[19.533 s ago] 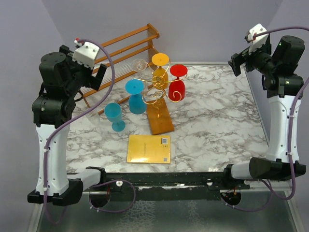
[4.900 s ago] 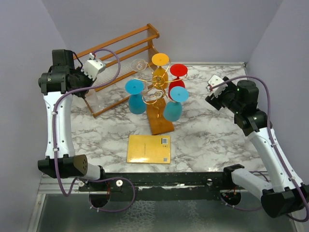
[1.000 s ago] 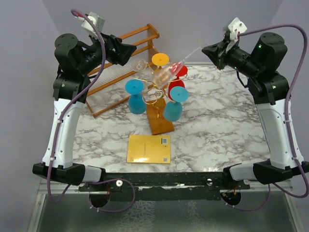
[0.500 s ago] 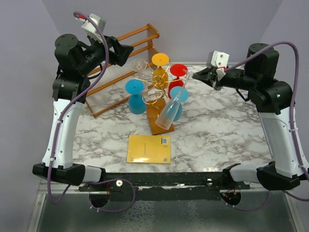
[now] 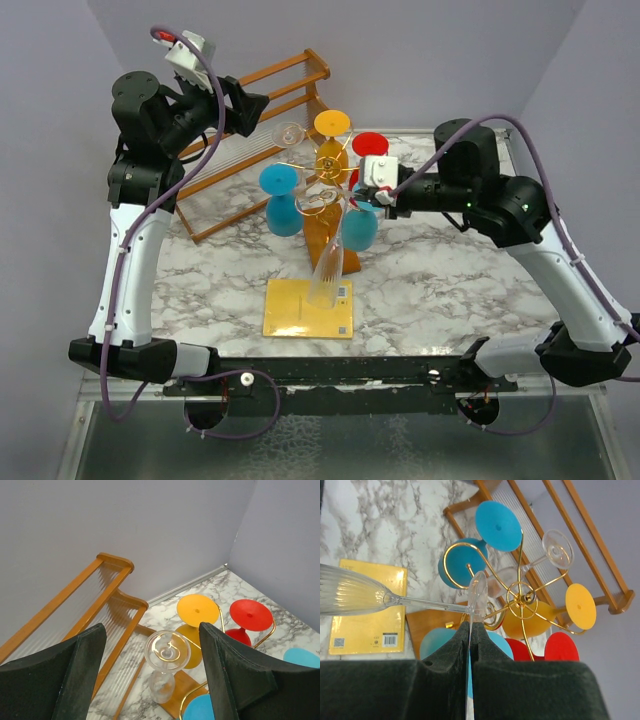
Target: Place the wine glass upside down on the wine glass rack
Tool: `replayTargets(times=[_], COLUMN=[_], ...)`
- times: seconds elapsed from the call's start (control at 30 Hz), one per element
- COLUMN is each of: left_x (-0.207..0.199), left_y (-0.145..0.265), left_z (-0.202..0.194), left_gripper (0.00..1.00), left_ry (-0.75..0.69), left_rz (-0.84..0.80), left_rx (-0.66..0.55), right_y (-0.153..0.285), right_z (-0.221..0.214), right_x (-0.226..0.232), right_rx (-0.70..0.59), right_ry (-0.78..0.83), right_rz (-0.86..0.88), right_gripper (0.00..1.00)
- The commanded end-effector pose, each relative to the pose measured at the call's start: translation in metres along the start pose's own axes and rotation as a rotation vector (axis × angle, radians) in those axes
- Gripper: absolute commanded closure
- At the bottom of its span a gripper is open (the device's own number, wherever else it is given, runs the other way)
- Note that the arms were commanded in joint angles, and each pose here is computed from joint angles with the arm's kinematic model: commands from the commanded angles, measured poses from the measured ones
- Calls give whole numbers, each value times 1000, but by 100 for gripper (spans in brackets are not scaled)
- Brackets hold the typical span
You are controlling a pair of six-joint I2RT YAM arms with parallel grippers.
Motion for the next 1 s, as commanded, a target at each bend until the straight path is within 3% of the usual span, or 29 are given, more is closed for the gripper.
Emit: replayTargets(times=[0.0,0.4,0.97], left_x=[6,6,2], left_y=[5,7,9], left_z=[1,1,3], left_gripper=[22,22,22], left_ry=[-26,-33,-37], left_rz=[37,35,18], left_rx=[-8,-7,-11], right_y=[-13,-46,-82], right_z=[-15,-26,-24], right_x=[-7,-8,-11], right_rx=[147,304,396], right_ry=[56,169,256], right_rz=[-73,-123,-176], right_gripper=[99,99,99])
Point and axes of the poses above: each gripper's point midway between its finger pads, its own y axis back along the fingers, its own x axis along the line the jaws close on, z = x × y, the point moved 5 cm from there along y, back along the fingers, and after that the axes turned 11 degrees about y, right-handed, at the moved point
